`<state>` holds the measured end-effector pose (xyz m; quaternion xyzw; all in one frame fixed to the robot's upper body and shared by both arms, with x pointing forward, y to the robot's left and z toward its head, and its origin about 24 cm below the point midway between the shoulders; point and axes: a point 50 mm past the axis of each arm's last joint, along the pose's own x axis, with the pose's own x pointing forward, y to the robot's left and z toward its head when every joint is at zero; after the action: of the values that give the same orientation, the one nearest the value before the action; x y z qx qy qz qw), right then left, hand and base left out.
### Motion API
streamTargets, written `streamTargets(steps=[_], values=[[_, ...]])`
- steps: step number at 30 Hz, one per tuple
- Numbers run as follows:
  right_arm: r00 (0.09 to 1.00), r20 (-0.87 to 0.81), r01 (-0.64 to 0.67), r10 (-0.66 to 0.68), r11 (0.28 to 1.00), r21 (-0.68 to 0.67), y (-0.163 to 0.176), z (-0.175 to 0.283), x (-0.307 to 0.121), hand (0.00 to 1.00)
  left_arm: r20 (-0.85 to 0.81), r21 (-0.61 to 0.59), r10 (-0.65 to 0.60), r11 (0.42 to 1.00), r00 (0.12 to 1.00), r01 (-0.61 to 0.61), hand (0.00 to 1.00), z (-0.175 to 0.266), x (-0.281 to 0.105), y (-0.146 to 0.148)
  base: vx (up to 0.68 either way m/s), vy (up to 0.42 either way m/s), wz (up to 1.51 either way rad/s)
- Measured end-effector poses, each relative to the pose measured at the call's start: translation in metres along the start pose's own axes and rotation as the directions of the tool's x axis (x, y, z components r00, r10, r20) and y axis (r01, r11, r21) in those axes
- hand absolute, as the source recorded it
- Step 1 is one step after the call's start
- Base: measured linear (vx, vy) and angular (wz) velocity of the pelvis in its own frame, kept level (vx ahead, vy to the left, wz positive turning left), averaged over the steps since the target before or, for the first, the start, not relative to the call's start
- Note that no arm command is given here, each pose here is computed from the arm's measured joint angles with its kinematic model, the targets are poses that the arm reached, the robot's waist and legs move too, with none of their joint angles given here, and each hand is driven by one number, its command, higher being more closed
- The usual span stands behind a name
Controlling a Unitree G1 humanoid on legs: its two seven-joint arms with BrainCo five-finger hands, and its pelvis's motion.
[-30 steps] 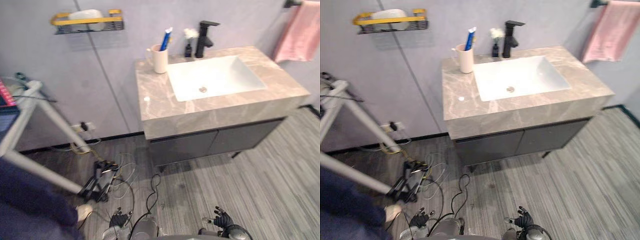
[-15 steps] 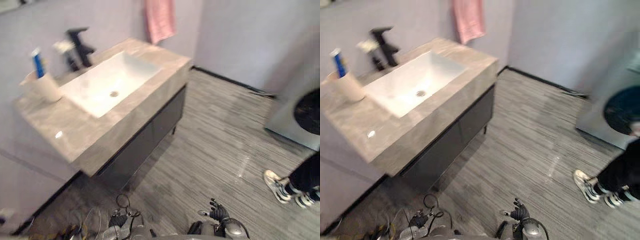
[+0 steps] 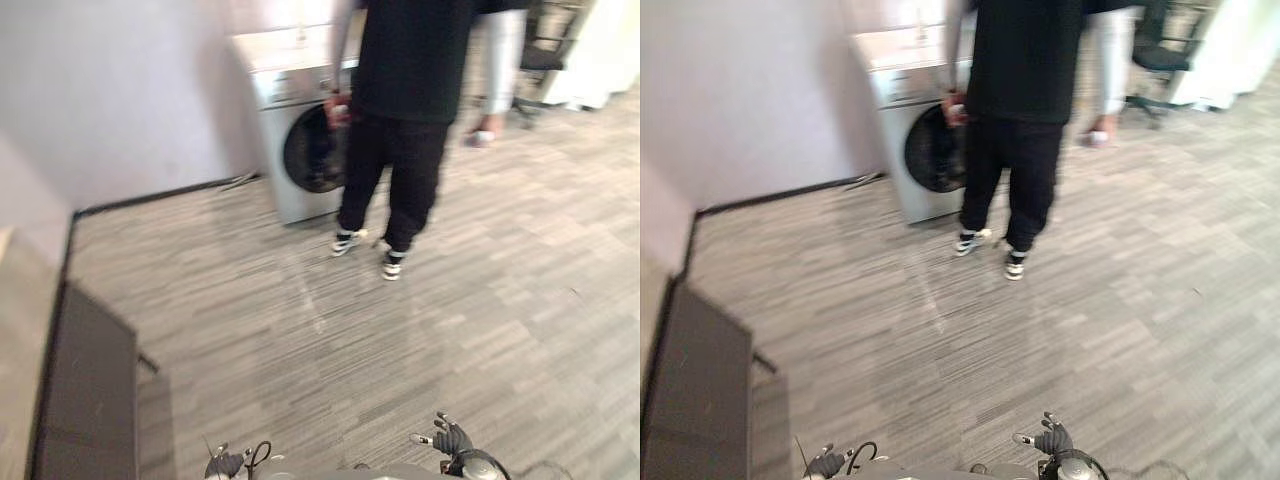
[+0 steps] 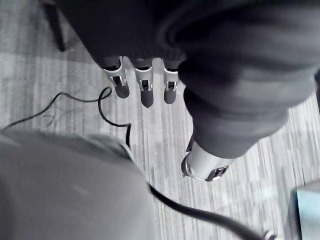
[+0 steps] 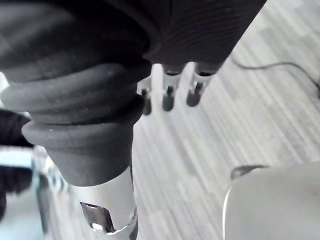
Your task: Organize washtable
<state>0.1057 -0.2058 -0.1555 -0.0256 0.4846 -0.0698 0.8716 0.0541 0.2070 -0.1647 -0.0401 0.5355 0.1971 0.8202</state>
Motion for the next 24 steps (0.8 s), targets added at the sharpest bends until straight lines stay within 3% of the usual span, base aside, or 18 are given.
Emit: streamTargets(steps=[4,8,14,18,24], values=[[0.999,-0.012,0.031,-0.031,1.0,0.003,-0.012,-0.002,-0.001,0.0,0.017,0.037,-0.02,0.999,1.0,0.02,0.0,0.003,0.0,-0.004,-0.03,0.367,-2.37],[0.991,-0.124,0.061,-0.052,0.995,0.073,-0.011,-0.038,-0.013,0.0,0.104,0.096,0.001,0.995,0.995,-0.011,0.0,0.025,0.003,0.008,-0.06,0.481,-2.62],[0.995,-0.066,0.079,-0.071,0.988,0.132,-0.014,-0.023,-0.009,0.0,0.117,0.108,-0.022,0.994,0.993,0.009,0.0,0.029,0.004,-0.001,-0.03,0.241,-1.93],[0.991,-0.094,0.107,-0.094,0.984,0.143,-0.021,-0.036,-0.015,0.0,0.103,0.14,-0.055,0.989,0.993,0.041,0.0,0.028,0.005,-0.01,-0.06,0.108,-0.67],[0.991,-0.115,0.085,-0.07,0.988,0.132,-0.016,-0.034,-0.011,0.0,0.077,0.15,-0.036,0.988,0.996,0.025,0.0,0.022,0.005,-0.002,-0.06,-0.027,-0.07]])
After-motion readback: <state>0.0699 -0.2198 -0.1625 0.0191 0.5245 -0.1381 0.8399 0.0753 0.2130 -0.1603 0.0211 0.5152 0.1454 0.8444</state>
